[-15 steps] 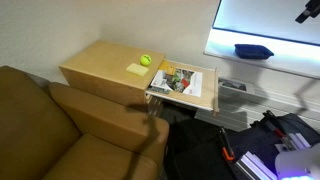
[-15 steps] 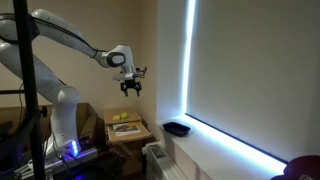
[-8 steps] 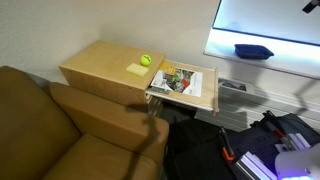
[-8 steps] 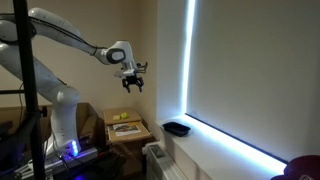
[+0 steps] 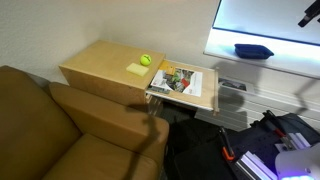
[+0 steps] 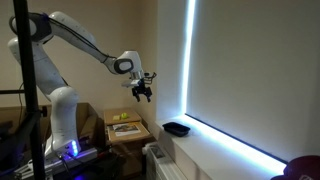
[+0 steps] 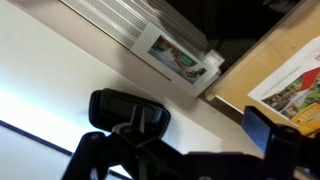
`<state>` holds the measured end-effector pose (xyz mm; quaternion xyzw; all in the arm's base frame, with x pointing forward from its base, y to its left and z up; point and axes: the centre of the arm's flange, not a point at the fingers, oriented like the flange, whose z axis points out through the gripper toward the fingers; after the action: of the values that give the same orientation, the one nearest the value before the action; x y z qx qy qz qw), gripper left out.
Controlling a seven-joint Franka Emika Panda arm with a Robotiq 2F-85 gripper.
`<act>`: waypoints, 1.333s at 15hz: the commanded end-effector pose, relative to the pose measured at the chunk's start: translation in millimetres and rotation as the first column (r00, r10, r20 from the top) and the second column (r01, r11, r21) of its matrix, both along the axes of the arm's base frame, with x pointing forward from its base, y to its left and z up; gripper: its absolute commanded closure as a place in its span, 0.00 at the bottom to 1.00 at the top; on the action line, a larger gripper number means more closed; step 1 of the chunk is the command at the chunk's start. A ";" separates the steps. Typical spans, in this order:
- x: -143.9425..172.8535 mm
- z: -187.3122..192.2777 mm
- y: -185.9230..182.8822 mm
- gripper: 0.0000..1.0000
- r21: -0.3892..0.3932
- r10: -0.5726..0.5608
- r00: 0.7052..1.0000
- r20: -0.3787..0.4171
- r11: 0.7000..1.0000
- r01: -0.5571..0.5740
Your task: Put the black object on the open drawer.
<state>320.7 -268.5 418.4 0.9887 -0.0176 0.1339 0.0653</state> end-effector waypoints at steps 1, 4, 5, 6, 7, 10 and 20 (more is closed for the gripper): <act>18.7 -65.7 -67.7 0.00 -0.008 -0.200 0.979 -0.023 0.980 0.200; -2.0 -58.2 -52.0 0.00 -0.001 -0.187 0.982 -0.026 0.982 0.187; 0.1 -60.9 -51.4 0.00 -0.002 -0.185 0.982 -0.034 0.983 0.186; 1.9 -58.6 -49.1 0.00 -0.003 -0.180 0.983 -0.030 0.984 0.180; -1.0 -60.4 -43.9 0.00 -0.043 -0.097 0.993 -0.060 0.995 0.095; 25.9 -103.0 -80.0 0.00 -0.037 -0.319 0.942 -0.106 0.948 0.317; 69.2 -105.6 -156.5 0.00 0.052 -0.690 0.724 -0.012 0.722 0.690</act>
<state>390.2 -425.3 313.0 0.9118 -0.3885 0.1030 0.0841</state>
